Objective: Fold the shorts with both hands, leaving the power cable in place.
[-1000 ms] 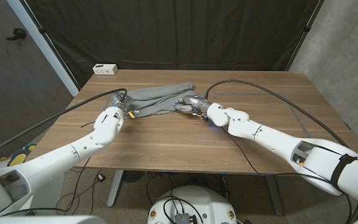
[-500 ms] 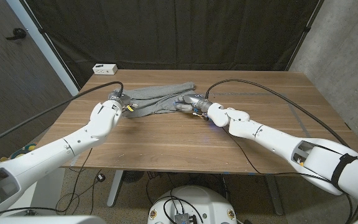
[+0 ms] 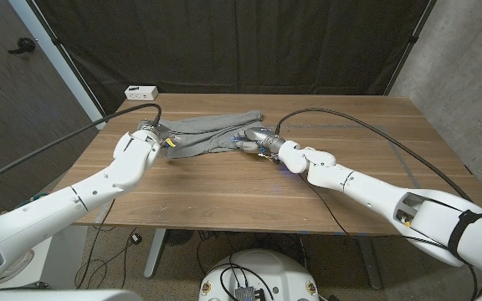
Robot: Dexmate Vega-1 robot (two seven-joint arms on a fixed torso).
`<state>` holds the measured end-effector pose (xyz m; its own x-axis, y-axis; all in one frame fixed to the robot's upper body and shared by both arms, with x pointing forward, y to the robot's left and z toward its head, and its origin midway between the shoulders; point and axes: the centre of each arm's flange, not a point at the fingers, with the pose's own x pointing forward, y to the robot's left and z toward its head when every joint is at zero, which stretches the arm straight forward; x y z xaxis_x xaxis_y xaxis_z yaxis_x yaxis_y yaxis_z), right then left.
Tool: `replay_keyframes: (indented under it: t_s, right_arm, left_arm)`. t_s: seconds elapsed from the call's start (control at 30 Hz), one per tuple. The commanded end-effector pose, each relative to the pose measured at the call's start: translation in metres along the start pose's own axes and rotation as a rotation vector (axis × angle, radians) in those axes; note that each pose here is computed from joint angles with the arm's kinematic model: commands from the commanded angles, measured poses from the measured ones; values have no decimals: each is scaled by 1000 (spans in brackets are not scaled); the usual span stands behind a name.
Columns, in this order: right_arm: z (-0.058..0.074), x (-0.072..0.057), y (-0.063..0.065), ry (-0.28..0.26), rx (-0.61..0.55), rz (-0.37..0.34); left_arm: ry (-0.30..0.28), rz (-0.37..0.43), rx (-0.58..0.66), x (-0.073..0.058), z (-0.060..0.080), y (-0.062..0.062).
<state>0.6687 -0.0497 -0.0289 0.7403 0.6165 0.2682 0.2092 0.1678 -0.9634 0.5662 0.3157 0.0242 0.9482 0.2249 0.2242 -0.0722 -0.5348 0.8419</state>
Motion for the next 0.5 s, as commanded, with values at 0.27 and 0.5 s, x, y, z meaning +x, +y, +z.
replay_keyframes:
  t_s: [0.27, 0.5]
  right_arm:
    - [6, -4, 4, 11, 13, -4]
    - [1, -5, 6, 25, 21, -1]
  left_arm:
    - [23, 155, 117, 11, 5, -21]
    - [7, 104, 147, 28, 11, -29]
